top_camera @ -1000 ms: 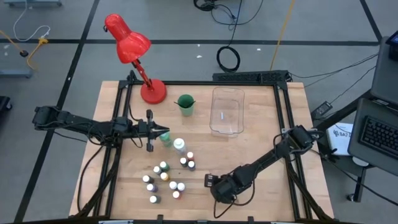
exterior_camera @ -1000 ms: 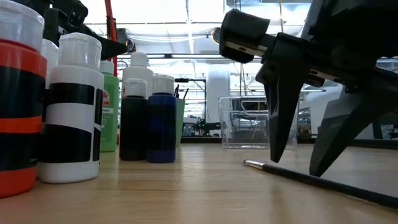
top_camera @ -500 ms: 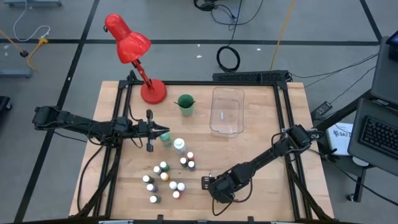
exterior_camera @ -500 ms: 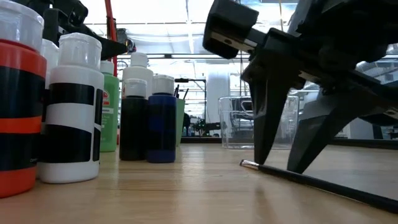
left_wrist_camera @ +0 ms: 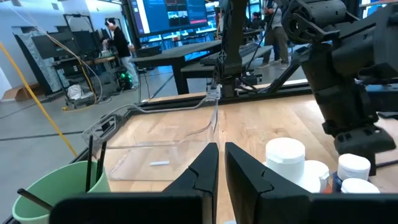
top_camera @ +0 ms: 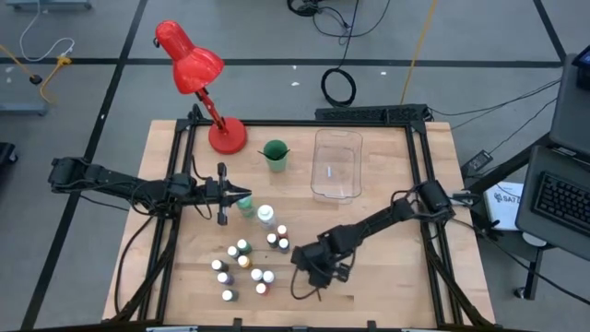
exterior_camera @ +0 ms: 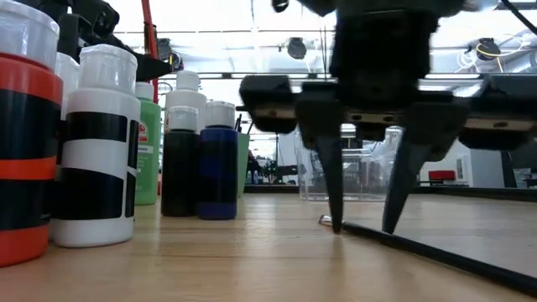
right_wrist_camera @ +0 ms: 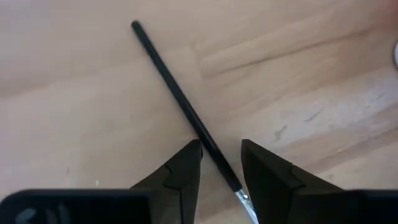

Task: Pick & Place Paint Supplies
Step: Put the silver paintbrush into the green cup

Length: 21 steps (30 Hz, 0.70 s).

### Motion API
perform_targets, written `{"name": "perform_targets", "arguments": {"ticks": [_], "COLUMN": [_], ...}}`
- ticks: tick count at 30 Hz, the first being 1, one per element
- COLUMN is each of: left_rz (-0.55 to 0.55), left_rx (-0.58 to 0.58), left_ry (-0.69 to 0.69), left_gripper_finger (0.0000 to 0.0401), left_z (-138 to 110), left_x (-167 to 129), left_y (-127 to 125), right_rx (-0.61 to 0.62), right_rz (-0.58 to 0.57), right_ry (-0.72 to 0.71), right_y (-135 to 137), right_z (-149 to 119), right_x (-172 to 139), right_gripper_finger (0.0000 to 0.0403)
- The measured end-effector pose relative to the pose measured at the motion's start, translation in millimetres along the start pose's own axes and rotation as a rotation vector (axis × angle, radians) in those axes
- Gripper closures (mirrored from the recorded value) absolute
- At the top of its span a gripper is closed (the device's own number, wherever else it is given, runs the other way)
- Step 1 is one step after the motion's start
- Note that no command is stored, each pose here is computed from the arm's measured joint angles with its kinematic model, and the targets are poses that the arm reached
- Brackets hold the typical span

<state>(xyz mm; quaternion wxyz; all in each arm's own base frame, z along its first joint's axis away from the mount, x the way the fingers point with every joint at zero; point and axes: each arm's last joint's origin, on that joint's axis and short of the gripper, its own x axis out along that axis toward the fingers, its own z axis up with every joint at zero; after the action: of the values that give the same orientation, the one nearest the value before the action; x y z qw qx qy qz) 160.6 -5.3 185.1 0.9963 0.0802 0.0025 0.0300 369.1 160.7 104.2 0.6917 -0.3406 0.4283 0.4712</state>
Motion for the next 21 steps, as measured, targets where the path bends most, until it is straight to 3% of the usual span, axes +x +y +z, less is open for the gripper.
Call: {"name": "perform_targets", "arguments": {"ticks": [3,7,13,21], "left_rz": [0.0,0.0,0.001,0.0], "left_rx": [0.0,0.0,0.0,-0.032], "left_ry": [0.001,0.001,-0.001,-0.001], "left_gripper_finger": [0.0368,0.0368,0.0368,0.0368], "left_z": [-0.1,-0.1,0.1,0.1], "left_x": [0.0,0.0,0.0,0.0], "left_y": [0.0,0.0,0.0,0.0], "right_rx": [0.077,0.132,0.37,0.579], "right_rz": [0.079,0.096,0.073,0.047], "right_ry": [0.028,0.053,0.108,0.118], "right_y": [1.3,2.3,-1.3,4.2], "right_z": [-12.5,-16.9,-25.0,-34.1], "right_x": [18.9,25.8,23.8,28.3], "right_gripper_finger": [0.03,0.0329,0.0392,0.0393]}}
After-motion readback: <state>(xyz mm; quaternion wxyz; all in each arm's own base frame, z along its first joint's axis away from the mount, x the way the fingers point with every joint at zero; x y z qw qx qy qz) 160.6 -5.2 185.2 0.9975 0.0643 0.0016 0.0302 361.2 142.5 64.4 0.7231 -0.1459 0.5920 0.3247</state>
